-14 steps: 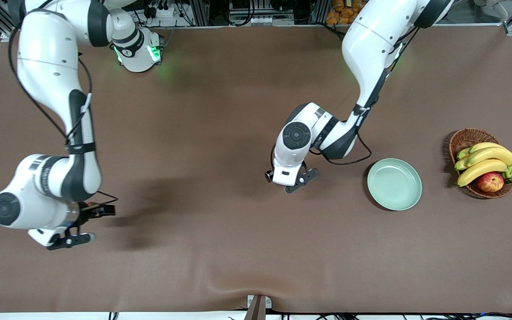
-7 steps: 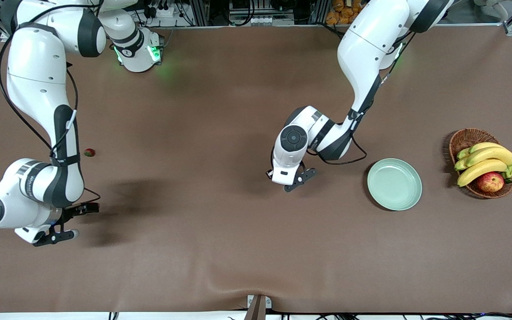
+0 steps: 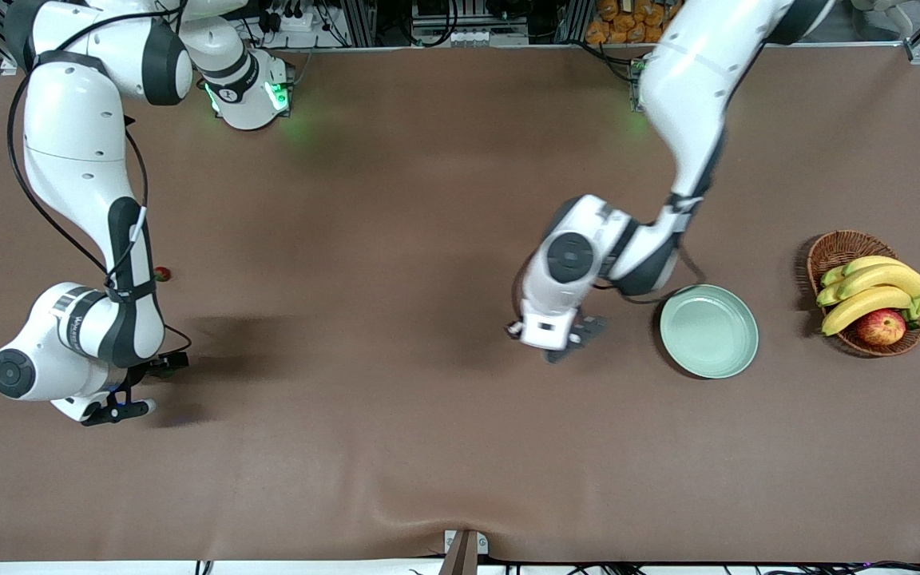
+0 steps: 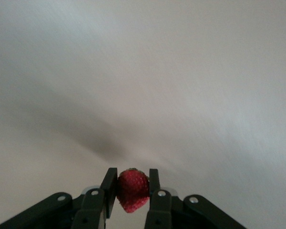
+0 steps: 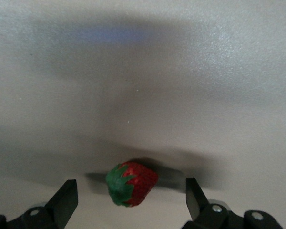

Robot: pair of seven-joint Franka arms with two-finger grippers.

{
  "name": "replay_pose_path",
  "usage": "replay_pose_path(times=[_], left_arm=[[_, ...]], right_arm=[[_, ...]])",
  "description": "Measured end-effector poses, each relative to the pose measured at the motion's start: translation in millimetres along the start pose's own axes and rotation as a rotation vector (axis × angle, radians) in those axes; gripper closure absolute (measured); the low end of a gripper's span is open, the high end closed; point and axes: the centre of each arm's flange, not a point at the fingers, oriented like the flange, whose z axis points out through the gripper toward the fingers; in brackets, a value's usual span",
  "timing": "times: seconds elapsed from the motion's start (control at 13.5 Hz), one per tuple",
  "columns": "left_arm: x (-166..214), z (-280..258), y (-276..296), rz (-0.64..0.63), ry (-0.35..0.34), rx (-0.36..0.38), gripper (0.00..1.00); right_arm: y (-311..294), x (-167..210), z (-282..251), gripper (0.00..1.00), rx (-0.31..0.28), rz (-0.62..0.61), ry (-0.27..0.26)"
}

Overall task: Collect all strawberries into plate
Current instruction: 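Grasp the second strawberry with the right gripper while the left gripper carries, then lower the strawberry onto the green plate and open the left gripper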

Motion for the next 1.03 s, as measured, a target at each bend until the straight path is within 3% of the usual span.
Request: replay_pose_path(times=[0.22,0.52,0.74,0.89,0.96,1.03], left_arm=[[71,-27,-77,0.053,-0.011,0.039,0.69],[133,-9,-169,0.150,-0.065,0.080,0.69],[153,7,-209,0.202,-0.090,0.104,0.69],[160,17,-227,0.235,-0.069,0.143,0.69],[165,22,-235,0.250,-0.054,0.165,0.69],[170,27,-244,0.265,-0.041,0.188,0.69]], right_arm=[[1,3,-2,0.00,-0.017,0.000,0.029],[1,4,-2,0.00,-0.020,-0.001,0.034],[2,3,-4,0.32,-0.021,0.000,0.036],[3,3,-7,0.55,-0.022,0.002,0.039],[3,3,-9,0.62,-0.021,0.002,0.040],[2,3,-9,0.62,-0.020,0.000,0.040]])
